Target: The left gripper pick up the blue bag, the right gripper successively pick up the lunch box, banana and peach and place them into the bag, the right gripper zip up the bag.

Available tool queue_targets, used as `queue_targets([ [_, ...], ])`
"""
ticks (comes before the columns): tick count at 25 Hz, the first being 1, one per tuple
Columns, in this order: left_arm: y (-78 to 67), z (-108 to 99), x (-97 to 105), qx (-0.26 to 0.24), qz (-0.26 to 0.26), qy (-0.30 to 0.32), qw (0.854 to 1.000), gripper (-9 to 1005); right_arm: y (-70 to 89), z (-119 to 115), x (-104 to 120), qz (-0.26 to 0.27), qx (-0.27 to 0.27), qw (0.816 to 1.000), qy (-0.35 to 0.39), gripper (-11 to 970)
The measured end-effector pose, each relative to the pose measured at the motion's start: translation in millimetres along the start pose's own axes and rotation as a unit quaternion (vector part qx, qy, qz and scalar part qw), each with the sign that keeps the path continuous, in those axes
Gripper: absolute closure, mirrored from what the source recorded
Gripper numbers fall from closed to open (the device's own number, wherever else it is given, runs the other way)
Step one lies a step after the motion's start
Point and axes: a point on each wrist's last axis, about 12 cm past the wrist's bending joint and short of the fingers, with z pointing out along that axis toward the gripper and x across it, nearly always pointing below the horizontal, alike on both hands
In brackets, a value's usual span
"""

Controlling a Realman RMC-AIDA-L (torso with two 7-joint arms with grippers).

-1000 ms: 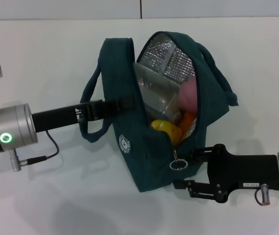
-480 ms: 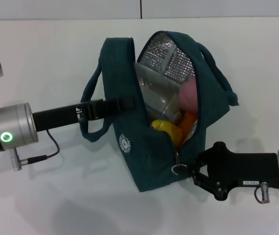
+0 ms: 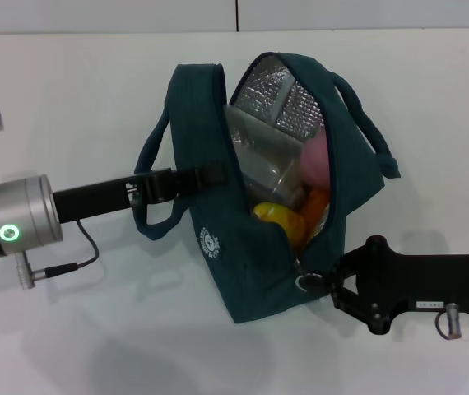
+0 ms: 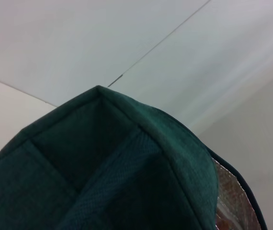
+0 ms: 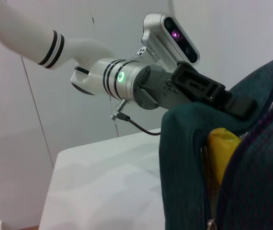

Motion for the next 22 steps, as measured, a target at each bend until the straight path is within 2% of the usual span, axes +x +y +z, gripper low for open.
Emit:
queue_targets([
  [6, 0.1, 1, 3, 0.003, 0.021, -0.003, 1.000, 930, 2.0, -15, -6, -0.001, -0.005, 0.999, -0.032, 953],
  [9, 0.0, 1, 2, 0.003, 0.037, -0.006, 0.999, 715, 2.5, -24, -9, -0.004, 0.002, 0.999, -0.052, 953],
  [16, 0.0, -2, 2, 0.001, 0.097, -0.019, 0.995, 546, 1.7, -23, -20, -0.028, -0.004, 0.997, -0.071, 953],
  [22, 0.2, -17, 1, -0.013, 0.146, -0.105, 0.984, 368, 1.9, -17, -36, -0.064, -0.015, 0.994, -0.091, 954],
])
